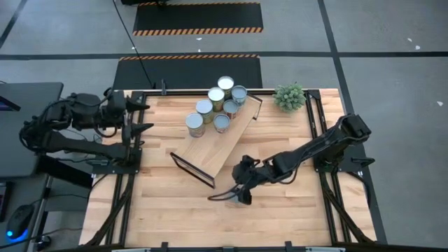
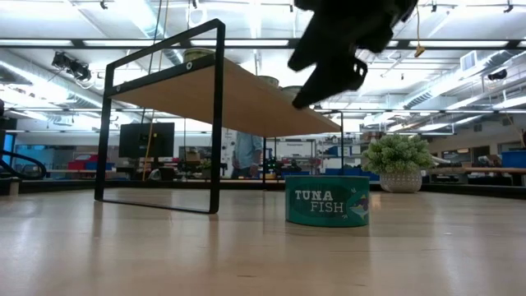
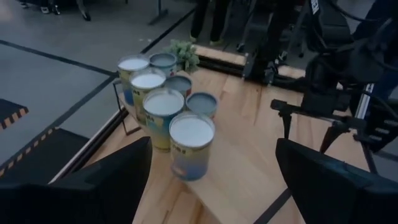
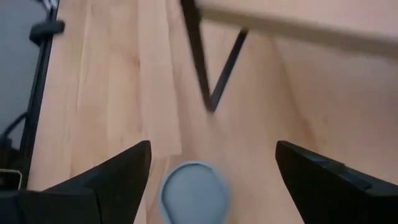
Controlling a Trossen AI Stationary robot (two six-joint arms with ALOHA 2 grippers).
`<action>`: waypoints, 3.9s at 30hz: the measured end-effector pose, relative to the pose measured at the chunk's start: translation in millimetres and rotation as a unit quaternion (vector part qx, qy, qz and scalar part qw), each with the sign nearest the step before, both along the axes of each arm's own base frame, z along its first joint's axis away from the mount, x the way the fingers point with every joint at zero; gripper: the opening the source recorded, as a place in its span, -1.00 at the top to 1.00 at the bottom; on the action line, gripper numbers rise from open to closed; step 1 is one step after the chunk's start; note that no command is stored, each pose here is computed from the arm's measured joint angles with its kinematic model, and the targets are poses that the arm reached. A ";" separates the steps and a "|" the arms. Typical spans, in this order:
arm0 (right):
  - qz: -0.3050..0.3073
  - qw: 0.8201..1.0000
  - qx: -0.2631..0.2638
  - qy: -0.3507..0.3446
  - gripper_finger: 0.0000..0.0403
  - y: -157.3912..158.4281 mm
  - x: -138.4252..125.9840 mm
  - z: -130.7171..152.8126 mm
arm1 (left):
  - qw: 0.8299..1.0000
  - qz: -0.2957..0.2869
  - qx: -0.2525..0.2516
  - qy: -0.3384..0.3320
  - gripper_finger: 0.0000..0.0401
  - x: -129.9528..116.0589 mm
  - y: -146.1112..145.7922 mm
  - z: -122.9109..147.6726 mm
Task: Pick and place cans onto a shelf
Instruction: Put the green tuna can on the shelf
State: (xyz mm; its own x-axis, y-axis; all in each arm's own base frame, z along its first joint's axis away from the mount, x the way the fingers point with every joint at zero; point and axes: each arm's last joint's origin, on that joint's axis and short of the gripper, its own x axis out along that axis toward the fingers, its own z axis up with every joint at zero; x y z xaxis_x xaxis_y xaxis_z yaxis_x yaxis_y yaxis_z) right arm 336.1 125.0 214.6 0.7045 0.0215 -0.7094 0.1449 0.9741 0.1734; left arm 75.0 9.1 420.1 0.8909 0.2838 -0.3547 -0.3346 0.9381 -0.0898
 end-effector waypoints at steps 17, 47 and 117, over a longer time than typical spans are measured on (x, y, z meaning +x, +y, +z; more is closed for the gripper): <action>0.086 0.993 -0.042 0.065 -0.76 16.9 7.2 -46.5 | 0.999 -0.003 -0.037 0.021 -0.73 26.7 -0.4 -57.5; 0.143 0.980 -0.085 0.109 -0.63 16.7 8.6 -86.3 | 0.998 0.000 -0.068 0.014 -0.73 7.8 -1.3 -68.1; 0.065 0.979 -0.194 0.014 -0.94 -112.9 54.5 65.1 | 0.998 0.004 -0.068 0.014 -0.73 8.3 -1.1 -68.2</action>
State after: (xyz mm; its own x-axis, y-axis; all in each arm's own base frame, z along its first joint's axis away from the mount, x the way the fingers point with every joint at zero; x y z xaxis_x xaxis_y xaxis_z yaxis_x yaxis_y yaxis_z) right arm 390.6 12.1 279.7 0.6935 -0.1657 -0.7012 0.0155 0.9764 -0.2154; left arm 83.2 8.0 352.0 0.8777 0.2388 -0.4155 -0.3471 0.9146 -0.2074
